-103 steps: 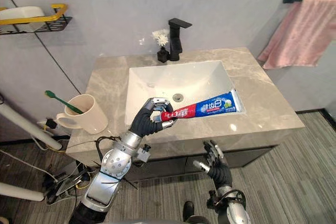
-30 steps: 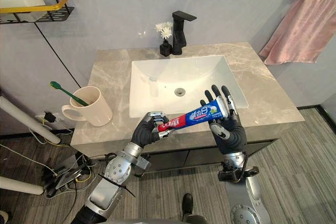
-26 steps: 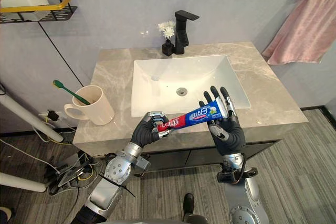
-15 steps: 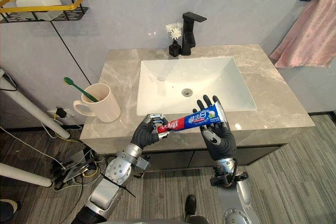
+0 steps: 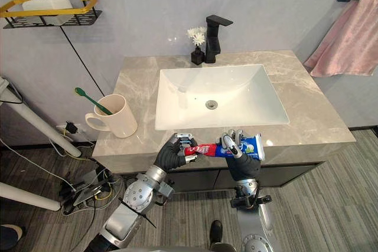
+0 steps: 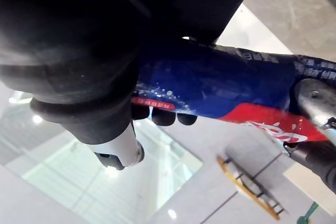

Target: Organize washtable

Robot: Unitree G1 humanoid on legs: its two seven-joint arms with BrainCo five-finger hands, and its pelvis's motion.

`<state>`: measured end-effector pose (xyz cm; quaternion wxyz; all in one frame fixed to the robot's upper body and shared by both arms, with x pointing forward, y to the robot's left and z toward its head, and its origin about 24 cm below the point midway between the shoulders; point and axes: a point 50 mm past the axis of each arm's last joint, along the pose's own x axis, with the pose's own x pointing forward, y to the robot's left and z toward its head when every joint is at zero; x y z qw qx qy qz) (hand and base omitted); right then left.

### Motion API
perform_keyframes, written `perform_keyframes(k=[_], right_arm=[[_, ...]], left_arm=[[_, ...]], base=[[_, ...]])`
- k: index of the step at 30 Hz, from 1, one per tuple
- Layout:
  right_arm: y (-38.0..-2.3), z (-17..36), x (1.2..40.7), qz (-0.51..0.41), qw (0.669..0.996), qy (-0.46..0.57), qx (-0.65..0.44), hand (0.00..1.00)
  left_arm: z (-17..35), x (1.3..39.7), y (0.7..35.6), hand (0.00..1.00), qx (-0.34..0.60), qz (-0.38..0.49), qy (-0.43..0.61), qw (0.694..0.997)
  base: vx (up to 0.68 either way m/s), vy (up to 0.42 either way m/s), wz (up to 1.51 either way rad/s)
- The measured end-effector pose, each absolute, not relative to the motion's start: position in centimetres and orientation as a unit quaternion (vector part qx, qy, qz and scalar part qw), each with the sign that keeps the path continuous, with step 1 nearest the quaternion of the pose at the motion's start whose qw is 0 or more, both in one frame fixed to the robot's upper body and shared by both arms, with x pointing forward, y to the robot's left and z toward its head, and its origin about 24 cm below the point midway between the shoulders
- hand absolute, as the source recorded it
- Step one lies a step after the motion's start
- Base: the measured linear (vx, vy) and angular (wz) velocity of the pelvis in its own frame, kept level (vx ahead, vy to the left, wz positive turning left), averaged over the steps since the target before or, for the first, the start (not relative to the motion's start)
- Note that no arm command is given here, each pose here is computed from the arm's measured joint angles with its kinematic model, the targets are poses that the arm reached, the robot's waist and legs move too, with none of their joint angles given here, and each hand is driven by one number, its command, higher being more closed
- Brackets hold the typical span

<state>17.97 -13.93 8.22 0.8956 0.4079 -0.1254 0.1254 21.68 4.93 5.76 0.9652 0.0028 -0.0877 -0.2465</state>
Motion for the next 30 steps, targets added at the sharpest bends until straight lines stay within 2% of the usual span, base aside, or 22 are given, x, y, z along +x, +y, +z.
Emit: perform_keyframes(k=[7, 8, 16, 20, 25, 30], right_arm=[[-13.7, 8.3, 18.0, 0.102, 0.903, -0.129, 0.396, 1.00], [-13.7, 8.3, 18.1, 0.097, 0.905, -0.129, 0.394, 1.00], [-13.6, 9.6, 18.9, 0.086, 0.927, -0.160, 0.327, 1.00], [-14.9, 11.6, 20.2, 0.060, 0.934, -0.214, 0.279, 1.00], [-15.7, 15.3, 21.9, 0.051, 0.916, -0.304, 0.256, 1.00], [-15.9, 19.0, 22.9, 0.076, 0.895, -0.375, 0.231, 1.00]], left_arm=[[5.2, 21.7, 4.8, 1.00, -0.001, -0.245, -0.074, 0.967], [5.1, 21.7, 4.7, 0.00, -0.006, -0.244, -0.071, 0.967], [4.7, 21.7, 4.5, 0.00, -0.009, -0.235, -0.064, 0.970], [5.6, 21.8, 4.7, 0.00, -0.013, -0.231, -0.081, 0.969], [8.3, 21.9, 5.6, 0.00, -0.039, -0.206, -0.150, 0.966], [9.4, 21.8, 5.9, 0.00, -0.079, -0.201, -0.173, 0.961]], base=[[0.00, 0.000, 0.00], [0.00, 0.000, 0.00], [0.00, 0.002, 0.01], [0.00, 0.016, 0.17], [0.00, 0.014, 0.16], [0.00, 0.004, 0.17]])
